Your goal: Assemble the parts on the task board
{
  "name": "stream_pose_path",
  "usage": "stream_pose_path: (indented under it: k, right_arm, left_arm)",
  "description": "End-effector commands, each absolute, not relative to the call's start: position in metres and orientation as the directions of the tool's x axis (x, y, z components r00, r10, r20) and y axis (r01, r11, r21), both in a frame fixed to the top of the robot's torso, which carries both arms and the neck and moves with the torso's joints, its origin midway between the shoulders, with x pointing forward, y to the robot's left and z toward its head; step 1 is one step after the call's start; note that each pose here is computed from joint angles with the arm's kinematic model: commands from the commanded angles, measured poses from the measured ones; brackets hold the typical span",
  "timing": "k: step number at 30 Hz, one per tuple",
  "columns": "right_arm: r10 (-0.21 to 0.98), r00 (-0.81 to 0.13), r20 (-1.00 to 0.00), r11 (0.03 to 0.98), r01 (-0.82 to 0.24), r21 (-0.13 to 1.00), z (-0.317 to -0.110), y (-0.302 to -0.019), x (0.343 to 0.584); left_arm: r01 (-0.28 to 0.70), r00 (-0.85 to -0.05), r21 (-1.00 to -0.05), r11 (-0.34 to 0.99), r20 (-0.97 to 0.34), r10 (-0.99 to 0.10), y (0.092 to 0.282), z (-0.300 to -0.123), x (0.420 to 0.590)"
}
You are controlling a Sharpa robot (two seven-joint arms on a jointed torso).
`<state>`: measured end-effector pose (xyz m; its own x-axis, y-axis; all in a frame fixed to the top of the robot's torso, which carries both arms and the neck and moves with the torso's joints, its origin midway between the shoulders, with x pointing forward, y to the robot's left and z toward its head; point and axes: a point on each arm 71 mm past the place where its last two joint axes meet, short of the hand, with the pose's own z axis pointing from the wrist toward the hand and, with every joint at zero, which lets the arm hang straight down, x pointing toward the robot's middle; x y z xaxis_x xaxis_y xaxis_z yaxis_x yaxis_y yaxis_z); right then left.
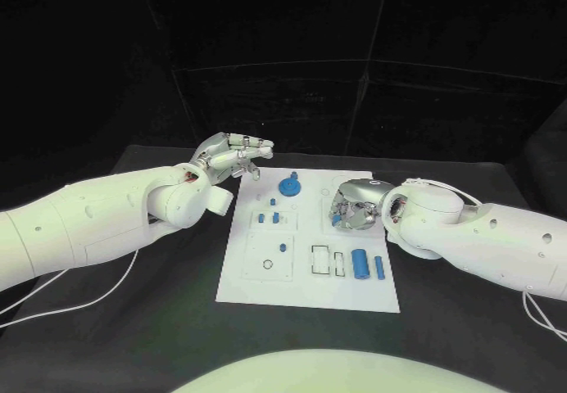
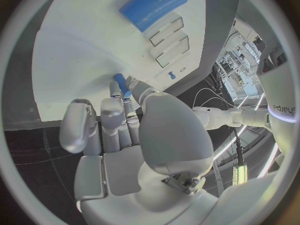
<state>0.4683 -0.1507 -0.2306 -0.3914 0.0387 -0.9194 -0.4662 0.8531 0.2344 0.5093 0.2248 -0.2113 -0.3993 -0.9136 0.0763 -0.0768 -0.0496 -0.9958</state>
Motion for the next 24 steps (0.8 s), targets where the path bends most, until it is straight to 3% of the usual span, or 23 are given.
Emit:
stream_pose_path:
  k: [1,8,15,24]
  right_arm:
    - [0.11,-0.315,-0.943,0.849,-0.464,0.254,-0.223,-0.152,0.47]
    - [0.186,-0.272,-0.944,0.831,-0.469,0.299,-0.214,-0.159,0.465]
    - [0.271,-0.294,-0.917,0.792,-0.473,0.386,-0.203,-0.161,0.451]
    - [0.348,-0.388,-0.853,0.703,-0.494,0.512,-0.197,-0.124,0.439]
  left_arm:
    - [-0.076,-0.41,-0.996,-0.056,0.083,-0.908,0.224,-0.21,0.509]
    - [-0.077,-0.41,-0.995,-0.056,0.082,-0.909,0.225,-0.211,0.509]
    - [-0.077,-0.412,-0.995,-0.056,0.083,-0.908,0.224,-0.211,0.51]
    - [-0.078,-0.416,-0.995,-0.057,0.084,-0.906,0.221,-0.211,0.511]
